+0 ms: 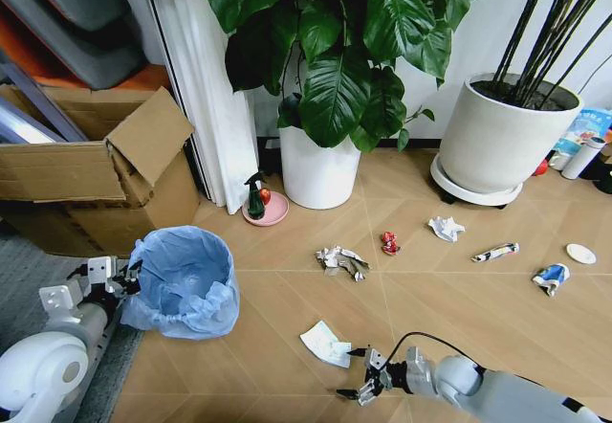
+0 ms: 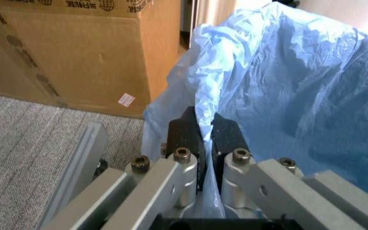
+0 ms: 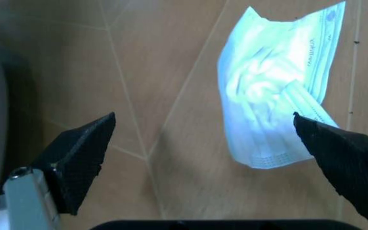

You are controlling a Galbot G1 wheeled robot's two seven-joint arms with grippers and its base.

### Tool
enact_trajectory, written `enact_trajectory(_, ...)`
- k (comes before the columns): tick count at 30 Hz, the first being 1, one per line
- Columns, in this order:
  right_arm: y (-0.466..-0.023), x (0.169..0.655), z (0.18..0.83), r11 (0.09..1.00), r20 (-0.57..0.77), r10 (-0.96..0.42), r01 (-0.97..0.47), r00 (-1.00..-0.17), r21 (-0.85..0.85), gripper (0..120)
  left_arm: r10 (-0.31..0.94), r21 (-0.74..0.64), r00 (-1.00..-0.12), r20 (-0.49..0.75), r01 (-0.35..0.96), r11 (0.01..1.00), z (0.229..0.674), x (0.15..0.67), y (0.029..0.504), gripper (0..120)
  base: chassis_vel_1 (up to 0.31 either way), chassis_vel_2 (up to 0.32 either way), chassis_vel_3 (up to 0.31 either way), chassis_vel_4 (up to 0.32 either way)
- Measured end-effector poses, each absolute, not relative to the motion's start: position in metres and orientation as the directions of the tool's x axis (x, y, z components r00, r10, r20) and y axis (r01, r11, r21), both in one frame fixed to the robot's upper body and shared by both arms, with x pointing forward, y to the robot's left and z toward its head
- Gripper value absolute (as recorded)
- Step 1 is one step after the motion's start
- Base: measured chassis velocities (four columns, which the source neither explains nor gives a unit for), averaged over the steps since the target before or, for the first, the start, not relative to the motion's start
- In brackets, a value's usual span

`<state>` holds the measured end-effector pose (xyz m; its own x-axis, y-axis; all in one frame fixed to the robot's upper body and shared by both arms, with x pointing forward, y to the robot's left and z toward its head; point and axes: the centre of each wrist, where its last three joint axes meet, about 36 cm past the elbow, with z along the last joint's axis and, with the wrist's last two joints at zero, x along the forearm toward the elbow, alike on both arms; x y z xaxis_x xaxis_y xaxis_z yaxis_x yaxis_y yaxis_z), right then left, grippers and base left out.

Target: Pick up the trash bin and place the garbage on the floor into it.

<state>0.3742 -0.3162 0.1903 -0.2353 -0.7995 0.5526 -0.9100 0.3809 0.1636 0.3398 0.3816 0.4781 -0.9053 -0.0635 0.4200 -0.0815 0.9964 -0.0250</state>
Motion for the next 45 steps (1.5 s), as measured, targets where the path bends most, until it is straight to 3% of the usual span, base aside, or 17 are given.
enact_trajectory(6, -0.312, 0.38, 0.185, 0.386, 0.559, -0.794, -0.909, -0.239, 0.159, 97, -0.062, -0.024, -0.906, 0.419, -0.079, 0.997, 0.479, 0.34, 0.382, 0, 0.0, 0.0, 0.0, 0.0)
enact_trajectory(13, -0.309, 0.385, 0.177, 0.394, 0.575, -0.782, -0.906, -0.24, 0.158, 67, -0.062, -0.026, -0.906, 0.418, -0.08, 0.996, 0.48, 0.34, 0.383, 0, 0.0, 0.0, 0.0, 0.0)
enact_trajectory(14, -0.309, 0.385, 0.177, 0.394, 0.575, -0.782, -0.906, -0.24, 0.158, 67, -0.062, -0.026, -0.906, 0.418, -0.08, 0.996, 0.48, 0.34, 0.383, 0, 0.0, 0.0, 0.0, 0.0)
enact_trajectory(17, -0.31, 0.385, 0.176, 0.397, 0.578, -0.779, -0.904, -0.242, 0.157, 51, -0.062, -0.027, -0.907, 0.417, -0.08, 0.996, 0.48, 0.34, 0.383, 0, 0.0, 0.0, 0.0, 0.0)
enact_trajectory(22, -0.31, 0.386, 0.177, 0.401, 0.577, -0.778, -0.903, -0.248, 0.154, 38, -0.061, -0.03, -0.908, 0.415, -0.08, 0.996, 0.481, 0.34, 0.382, 0, 0.0, 0.0, 0.0, 0.0)
enact_trajectory(24, -0.308, 0.387, 0.179, 0.401, 0.574, -0.78, -0.903, -0.249, 0.153, 26, -0.061, -0.032, -0.908, 0.415, -0.082, 0.996, 0.48, 0.339, 0.382, 0, 0.0, 0.0, 0.0, 0.0)
enact_trajectory(32, -0.303, 0.387, 0.18, 0.398, 0.569, -0.785, -0.904, -0.245, 0.159, 0, -0.052, -0.034, -0.909, 0.413, -0.073, 0.997, 0.482, 0.338, 0.379, 0, 0.0, 0.0, 0.0, 0.0)
enact_trajectory(45, -0.296, 0.386, 0.179, 0.387, 0.561, -0.794, -0.906, -0.234, 0.17, 0, -0.047, -0.051, -0.909, 0.415, -0.074, 0.996, 0.484, 0.335, 0.374, 0, 0.0, 0.0, 0.0, 0.0)
